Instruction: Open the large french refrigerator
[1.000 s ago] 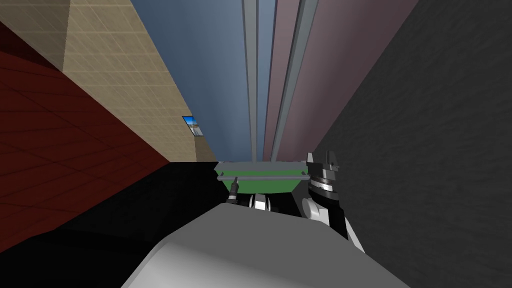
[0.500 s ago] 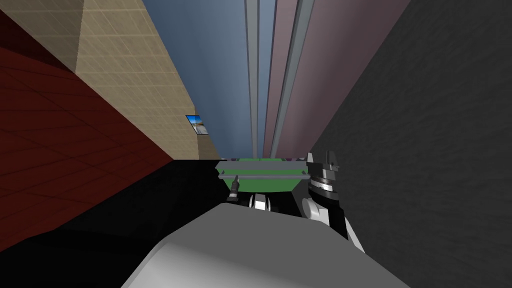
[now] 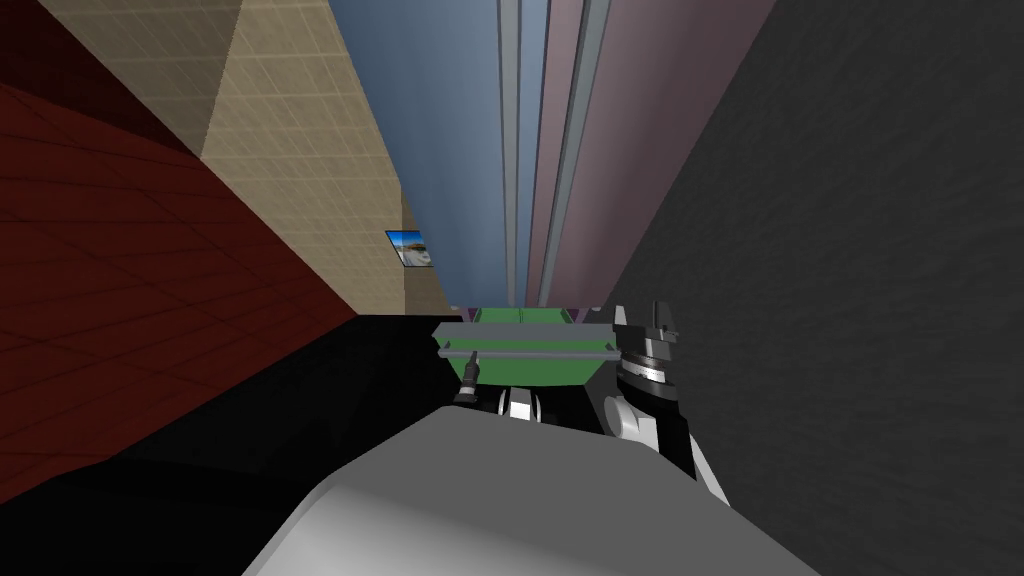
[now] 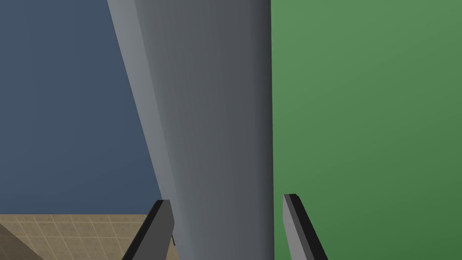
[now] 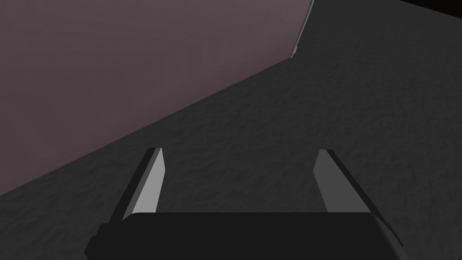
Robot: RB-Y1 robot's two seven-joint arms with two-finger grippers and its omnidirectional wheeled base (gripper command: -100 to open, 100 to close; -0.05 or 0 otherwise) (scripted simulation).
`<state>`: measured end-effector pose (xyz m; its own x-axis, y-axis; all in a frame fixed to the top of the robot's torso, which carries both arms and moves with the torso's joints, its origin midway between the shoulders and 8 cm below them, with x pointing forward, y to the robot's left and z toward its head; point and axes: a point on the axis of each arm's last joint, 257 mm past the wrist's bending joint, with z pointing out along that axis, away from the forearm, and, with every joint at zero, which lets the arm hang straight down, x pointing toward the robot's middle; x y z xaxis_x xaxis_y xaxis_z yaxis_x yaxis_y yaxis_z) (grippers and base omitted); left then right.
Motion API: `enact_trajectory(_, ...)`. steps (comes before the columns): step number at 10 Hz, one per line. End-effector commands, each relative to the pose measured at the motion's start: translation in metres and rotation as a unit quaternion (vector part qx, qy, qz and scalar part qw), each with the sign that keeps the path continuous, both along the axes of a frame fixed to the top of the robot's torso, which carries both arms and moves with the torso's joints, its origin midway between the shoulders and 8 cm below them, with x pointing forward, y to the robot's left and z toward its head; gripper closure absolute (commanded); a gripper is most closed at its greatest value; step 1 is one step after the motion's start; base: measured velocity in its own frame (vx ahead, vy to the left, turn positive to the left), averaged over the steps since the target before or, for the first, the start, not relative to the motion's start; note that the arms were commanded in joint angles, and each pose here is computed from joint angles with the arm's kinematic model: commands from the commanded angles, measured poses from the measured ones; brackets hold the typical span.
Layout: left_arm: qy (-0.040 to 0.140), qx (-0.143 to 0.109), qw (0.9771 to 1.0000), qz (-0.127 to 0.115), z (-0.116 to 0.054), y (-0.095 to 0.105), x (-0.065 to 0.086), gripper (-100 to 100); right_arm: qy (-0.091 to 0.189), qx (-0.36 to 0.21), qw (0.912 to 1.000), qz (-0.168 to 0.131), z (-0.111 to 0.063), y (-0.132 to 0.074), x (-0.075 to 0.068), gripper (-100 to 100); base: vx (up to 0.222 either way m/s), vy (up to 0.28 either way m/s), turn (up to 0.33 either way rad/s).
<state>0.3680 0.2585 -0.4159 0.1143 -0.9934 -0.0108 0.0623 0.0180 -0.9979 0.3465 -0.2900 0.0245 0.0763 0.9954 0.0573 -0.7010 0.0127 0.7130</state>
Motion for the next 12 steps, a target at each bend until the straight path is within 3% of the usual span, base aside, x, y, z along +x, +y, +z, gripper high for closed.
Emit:
enact_trajectory(1, 0.006, 0.000, 1.0000, -0.003, -0.004, -0.002, -0.005, 100, 0.000, 0.000, 1.0000, 0.000, 0.000, 0.000, 0.000, 0, -0.190, -0.035, 0.026)
enact_trajectory(2, 0.008, -0.001, 1.0000, -0.005, -0.006, -0.004, -0.007, 100, 0.000, 0.000, 1.0000, 0.000, 0.000, 0.000, 0.000, 0, -0.203, -0.030, 0.032)
enact_trajectory(3, -0.001, 0.000, 1.0000, -0.003, 0.000, -0.003, -0.002, 100, 0.000, 0.000, 1.0000, 0.000, 0.000, 0.000, 0.000, 0, -0.104, -0.013, 0.010)
enact_trajectory(5, 0.004, 0.000, 1.0000, -0.006, -0.003, -0.005, -0.004, 100, 0.000, 0.000, 1.0000, 0.000, 0.000, 0.000, 0.000, 0, -0.157, -0.015, 0.025)
enact_trajectory(6, -0.003, 0.000, 1.0000, -0.009, 0.005, -0.005, 0.012, -100, 0.000, 0.000, 1.0000, 0.000, 0.000, 0.000, 0.000, 0, -0.132, 0.004, 0.044)
enact_trajectory(10, -0.007, 0.001, 0.9998, -0.021, 0.027, -0.010, 0.066, -100, 0.000, 0.000, 1.0000, 0.000, 0.000, 0.000, 0.000, 0, -0.097, -0.016, 0.063)
enact_trajectory(11, -0.003, 0.000, 0.9998, -0.021, 0.025, -0.010, 0.066, -100, 0.000, 0.000, 1.0000, 0.000, 0.000, 0.000, 0.000, 0, -0.068, -0.012, 0.010)
enact_trajectory(12, -0.006, 0.001, 0.9997, -0.024, 0.032, -0.012, 0.079, -100, 0.000, 0.000, 1.0000, 0.000, 0.000, 0.000, 0.000, 0, -0.060, -0.004, 0.042)
